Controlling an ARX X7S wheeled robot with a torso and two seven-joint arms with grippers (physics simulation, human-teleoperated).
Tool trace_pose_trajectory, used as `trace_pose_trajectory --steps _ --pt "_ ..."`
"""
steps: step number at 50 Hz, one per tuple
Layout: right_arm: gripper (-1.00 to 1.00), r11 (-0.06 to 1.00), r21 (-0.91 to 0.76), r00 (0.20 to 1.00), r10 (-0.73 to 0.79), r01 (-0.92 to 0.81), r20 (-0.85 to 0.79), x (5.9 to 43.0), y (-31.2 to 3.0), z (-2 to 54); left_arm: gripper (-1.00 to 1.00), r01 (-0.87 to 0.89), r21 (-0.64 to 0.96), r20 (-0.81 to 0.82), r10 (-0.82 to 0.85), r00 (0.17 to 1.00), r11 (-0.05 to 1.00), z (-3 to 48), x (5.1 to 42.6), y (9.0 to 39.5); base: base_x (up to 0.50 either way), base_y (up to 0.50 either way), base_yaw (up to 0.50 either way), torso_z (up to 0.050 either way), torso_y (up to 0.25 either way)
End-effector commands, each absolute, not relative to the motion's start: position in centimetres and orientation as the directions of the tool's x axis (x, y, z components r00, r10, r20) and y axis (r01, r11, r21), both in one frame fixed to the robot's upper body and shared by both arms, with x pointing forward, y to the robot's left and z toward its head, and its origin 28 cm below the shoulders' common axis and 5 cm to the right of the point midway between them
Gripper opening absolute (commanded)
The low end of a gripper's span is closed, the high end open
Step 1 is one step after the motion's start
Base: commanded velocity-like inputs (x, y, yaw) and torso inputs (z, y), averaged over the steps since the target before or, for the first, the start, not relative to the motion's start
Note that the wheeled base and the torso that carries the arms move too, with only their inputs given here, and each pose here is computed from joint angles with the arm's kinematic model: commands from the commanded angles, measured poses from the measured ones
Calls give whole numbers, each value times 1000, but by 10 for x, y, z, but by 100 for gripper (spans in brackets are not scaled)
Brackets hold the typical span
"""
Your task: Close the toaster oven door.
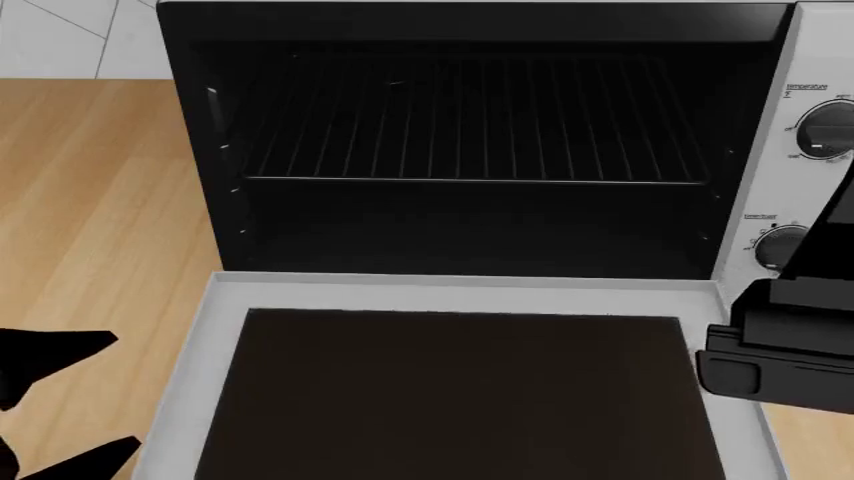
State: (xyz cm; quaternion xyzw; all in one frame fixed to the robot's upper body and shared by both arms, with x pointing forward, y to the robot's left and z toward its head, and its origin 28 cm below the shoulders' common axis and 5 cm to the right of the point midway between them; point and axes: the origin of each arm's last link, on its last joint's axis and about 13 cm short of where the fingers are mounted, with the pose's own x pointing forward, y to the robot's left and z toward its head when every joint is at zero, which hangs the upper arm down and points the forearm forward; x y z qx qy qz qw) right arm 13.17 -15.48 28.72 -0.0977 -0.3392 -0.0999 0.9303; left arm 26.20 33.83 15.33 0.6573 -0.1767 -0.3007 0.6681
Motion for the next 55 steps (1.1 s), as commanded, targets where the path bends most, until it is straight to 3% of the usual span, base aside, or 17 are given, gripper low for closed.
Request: trace_pose_trajectory --steps 1,55 --pt "100 960 -116 752 -122 255 648 131 -155 286 100 174 983 -167 -639 751 -53 149 273 335 0 0 0 0 0" --pt "100 952 -121 751 -140 281 645 131 -156 289 100 185 978 -196 -741 643 -98 122 330 307 0 0 -2 0 0"
